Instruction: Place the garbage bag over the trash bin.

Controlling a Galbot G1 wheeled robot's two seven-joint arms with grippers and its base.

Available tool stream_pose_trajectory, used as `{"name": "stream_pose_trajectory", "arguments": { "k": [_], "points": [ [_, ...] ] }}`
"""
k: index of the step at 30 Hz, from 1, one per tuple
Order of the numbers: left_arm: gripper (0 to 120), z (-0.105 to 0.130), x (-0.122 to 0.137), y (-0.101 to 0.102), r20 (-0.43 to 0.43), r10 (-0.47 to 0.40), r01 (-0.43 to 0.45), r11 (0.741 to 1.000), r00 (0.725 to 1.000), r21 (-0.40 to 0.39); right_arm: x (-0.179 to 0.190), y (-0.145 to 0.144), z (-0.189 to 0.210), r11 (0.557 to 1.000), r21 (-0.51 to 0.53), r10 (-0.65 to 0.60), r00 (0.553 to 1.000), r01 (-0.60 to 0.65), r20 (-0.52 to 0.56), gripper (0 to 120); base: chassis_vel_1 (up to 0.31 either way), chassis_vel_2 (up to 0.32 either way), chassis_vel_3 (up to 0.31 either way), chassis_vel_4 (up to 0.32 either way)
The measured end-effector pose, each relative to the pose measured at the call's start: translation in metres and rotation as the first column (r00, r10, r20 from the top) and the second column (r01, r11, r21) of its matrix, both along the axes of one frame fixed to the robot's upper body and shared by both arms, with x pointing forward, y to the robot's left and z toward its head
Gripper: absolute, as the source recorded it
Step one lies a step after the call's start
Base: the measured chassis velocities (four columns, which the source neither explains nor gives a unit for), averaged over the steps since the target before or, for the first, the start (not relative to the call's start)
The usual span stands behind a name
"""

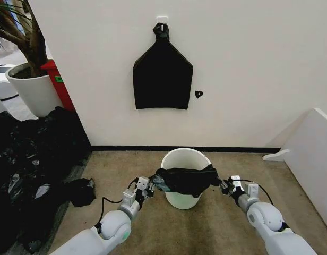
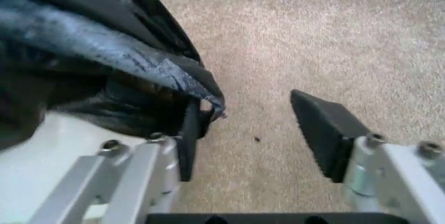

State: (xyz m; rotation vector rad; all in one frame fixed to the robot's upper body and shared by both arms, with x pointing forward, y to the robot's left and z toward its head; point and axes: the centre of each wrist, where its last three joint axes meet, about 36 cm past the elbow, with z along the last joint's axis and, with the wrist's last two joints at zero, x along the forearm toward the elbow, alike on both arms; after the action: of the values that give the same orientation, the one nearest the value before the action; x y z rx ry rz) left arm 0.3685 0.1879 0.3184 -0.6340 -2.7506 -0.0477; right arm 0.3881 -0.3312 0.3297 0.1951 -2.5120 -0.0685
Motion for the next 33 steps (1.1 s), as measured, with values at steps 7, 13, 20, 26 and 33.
{"name": "stream_pose_trajectory", "arguments": {
  "k": [7,13,20,26,33],
  "points": [
    [60,0.008,-0.010,0.007,0.012,-0.015,0.015,1.000,1.000,0.018,-0.019,-0.001,-0.001,1.000,-0.012,0.008,1.000,-0.008,-0.003,77,0.000,0.000,0.000,0.000],
    [76,0.010,-0.014,0.015,0.032,-0.018,0.018,1.000,0.999,0.018,-0.028,0.000,0.002,1.000,-0.023,0.013,1.000,-0.013,0.015,94,0.000,0.000,0.000,0.000],
    [99,0.013,-0.027,0.031,0.058,-0.050,0.051,0.999,0.997,-0.019,-0.039,0.004,0.013,0.999,-0.034,0.021,0.999,-0.020,0.040,100,0.000,0.000,0.000,0.000],
    [100,0.014,-0.035,0.046,0.084,-0.078,0.082,0.995,0.993,-0.051,-0.045,0.010,0.024,0.999,-0.034,0.026,0.997,-0.024,0.069,100,0.000,0.000,0.000,0.000],
    [100,0.016,-0.041,0.056,0.100,-0.083,0.090,0.994,0.992,-0.069,-0.052,0.009,0.024,0.999,-0.034,0.020,0.996,-0.017,0.087,100,0.000,0.000,0.000,0.000]
  ]
}}
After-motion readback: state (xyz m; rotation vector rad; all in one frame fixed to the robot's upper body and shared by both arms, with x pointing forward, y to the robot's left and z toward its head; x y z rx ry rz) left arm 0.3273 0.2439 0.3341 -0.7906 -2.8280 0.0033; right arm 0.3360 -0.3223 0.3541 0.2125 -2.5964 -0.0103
